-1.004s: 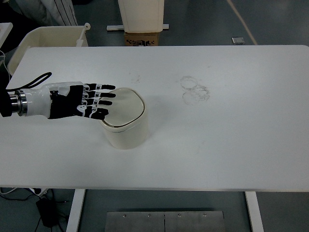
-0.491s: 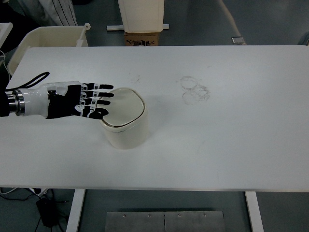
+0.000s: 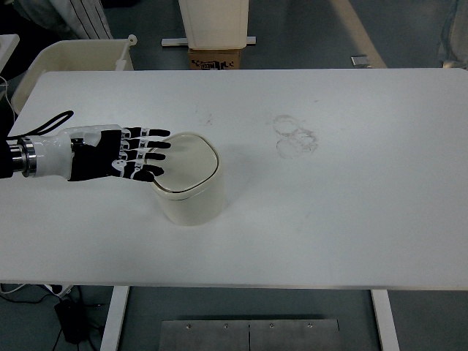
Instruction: Close trash bin
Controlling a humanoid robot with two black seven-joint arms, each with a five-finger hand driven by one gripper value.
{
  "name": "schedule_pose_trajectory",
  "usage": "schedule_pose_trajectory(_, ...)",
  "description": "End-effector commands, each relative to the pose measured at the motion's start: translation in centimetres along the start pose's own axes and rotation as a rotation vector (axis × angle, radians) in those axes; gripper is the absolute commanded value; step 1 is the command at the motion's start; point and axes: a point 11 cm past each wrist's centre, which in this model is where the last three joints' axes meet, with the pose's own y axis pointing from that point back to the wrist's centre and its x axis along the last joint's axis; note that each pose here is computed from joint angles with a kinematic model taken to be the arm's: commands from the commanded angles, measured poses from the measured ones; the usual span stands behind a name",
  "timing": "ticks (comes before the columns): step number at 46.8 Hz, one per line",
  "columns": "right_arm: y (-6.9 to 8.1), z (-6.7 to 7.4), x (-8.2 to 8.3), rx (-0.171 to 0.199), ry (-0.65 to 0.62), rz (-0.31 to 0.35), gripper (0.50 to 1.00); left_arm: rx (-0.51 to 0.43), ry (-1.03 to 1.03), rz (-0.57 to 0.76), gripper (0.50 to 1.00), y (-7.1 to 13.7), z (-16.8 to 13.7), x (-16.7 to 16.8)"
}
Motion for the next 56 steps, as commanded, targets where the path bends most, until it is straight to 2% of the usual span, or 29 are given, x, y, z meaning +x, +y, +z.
schedule_pose_trajectory(1,0.0,0.0,0.0,0.0,-0.001,0.0,0.991,0.0,0.0,0.0,1.0,0.0,0.0,0.0)
schedule_pose_trajectory(12,0.0,0.0,-0.01,0.0,0.0,0.0,0.991,0.001,0.001,0.0,1.0,-0.01,-0.06,0.0)
schedule_pose_trajectory(18,0.0,0.14,0.0,-0.012,-0.001,0.0,0.991,0.001,0.004,0.003,1.0,0.05,-0.12,0.09)
schedule_pose_trajectory(56,0.0,0.14,-0.01,-0.012,0.0,0.0,0.991,0.007,0.01,0.005,1.0,0.07,-0.5,0.19)
